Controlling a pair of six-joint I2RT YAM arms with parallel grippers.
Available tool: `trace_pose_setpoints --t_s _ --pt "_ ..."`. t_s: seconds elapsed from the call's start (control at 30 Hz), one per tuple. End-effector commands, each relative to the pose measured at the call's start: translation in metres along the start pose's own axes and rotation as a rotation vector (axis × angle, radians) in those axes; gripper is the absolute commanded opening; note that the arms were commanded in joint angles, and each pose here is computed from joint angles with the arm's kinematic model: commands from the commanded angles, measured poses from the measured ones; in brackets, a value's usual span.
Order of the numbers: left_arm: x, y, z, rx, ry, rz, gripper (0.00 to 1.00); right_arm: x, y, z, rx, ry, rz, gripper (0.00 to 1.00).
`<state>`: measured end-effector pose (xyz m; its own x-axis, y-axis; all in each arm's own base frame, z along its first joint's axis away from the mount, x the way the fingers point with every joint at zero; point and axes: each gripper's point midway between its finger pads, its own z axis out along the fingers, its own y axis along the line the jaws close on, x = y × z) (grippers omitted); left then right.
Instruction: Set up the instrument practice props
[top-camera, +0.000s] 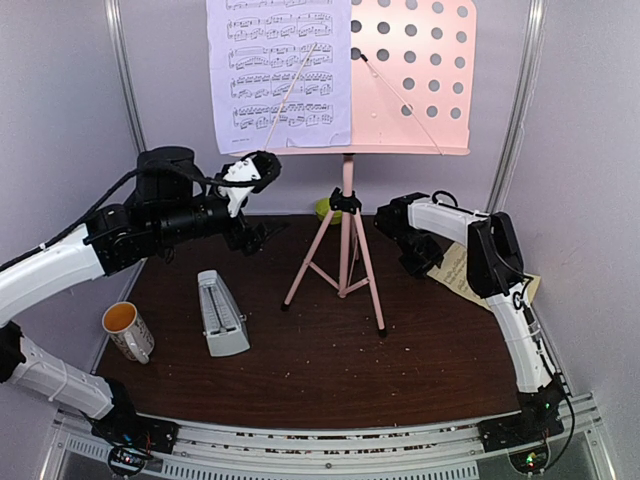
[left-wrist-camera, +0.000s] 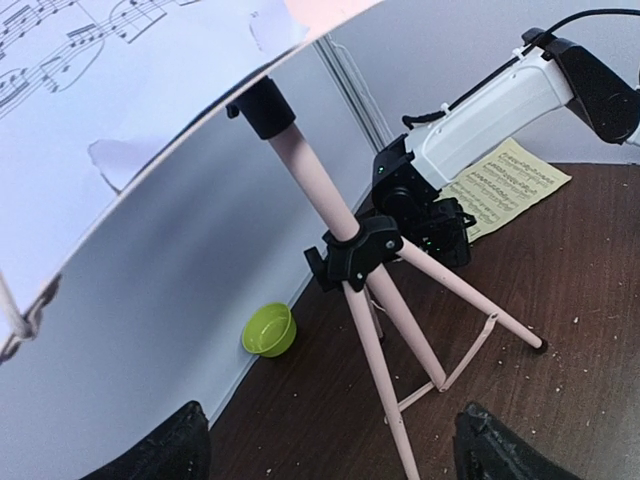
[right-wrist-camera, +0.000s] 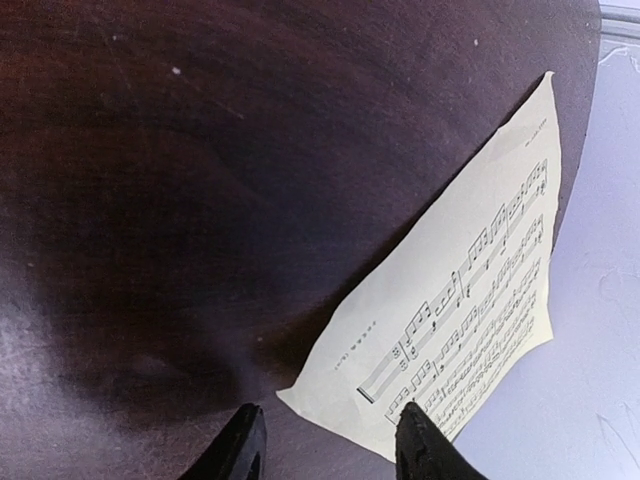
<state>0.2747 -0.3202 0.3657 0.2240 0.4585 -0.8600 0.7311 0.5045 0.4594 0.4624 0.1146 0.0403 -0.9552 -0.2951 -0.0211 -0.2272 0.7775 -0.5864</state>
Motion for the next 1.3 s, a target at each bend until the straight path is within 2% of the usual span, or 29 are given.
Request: trace_pose_setpoints --t_s 0.0,0.27,0.5,0.6,0.73,0.83,0.9,1.0,1.03,1.13,1.2,1.27 --pt "-0.031 0.023 -0.019 -0.061 -0.110 0.026 0.86 0.005 -0.002 -0.001 0.021 0.018 -0.006 0.44" --pt "-0.034 0.030 -0.025 -0.087 -0.130 0.044 0.86 0.007 -0.002 0.001 0.006 0.031 -0.007 0.42" --pt "-0.040 0.037 -0.034 -0.120 -0.154 0.064 0.86 0.007 -0.004 0.002 0.006 0.045 0.015 0.30" --pt "-0.043 0.041 -0.041 -0.142 -0.166 0.064 0.86 0.007 -0.005 0.003 0.015 0.052 0.030 0.21" --pt "-0.042 0.043 -0.047 -0.158 -0.170 0.065 0.86 0.007 -0.007 0.003 0.009 0.061 0.049 0.00" --pt "-0.040 0.042 -0.048 -0.157 -0.170 0.064 0.86 0.006 -0.007 0.003 -0.007 0.061 0.051 0.00" --pt "-0.038 0.040 -0.047 -0.151 -0.173 0.053 0.86 0.008 -0.011 0.000 -0.040 0.073 0.107 0.00" --pt "-0.037 0.037 -0.043 -0.137 -0.172 0.035 0.86 0.005 -0.033 -0.017 -0.068 -0.025 0.251 0.00" --pt "-0.038 0.037 -0.043 -0.131 -0.175 0.028 0.86 0.003 -0.046 -0.027 -0.066 -0.083 0.302 0.01" --pt "-0.041 0.037 -0.038 -0.120 -0.175 0.021 0.86 0.010 -0.085 -0.047 -0.063 -0.188 0.436 0.20" --pt "-0.044 0.038 -0.036 -0.113 -0.178 0.022 0.86 0.020 -0.110 -0.055 -0.075 -0.235 0.502 0.37" --pt "-0.045 0.038 -0.032 -0.103 -0.170 0.028 0.86 0.035 -0.127 -0.050 -0.046 -0.232 0.500 0.46"
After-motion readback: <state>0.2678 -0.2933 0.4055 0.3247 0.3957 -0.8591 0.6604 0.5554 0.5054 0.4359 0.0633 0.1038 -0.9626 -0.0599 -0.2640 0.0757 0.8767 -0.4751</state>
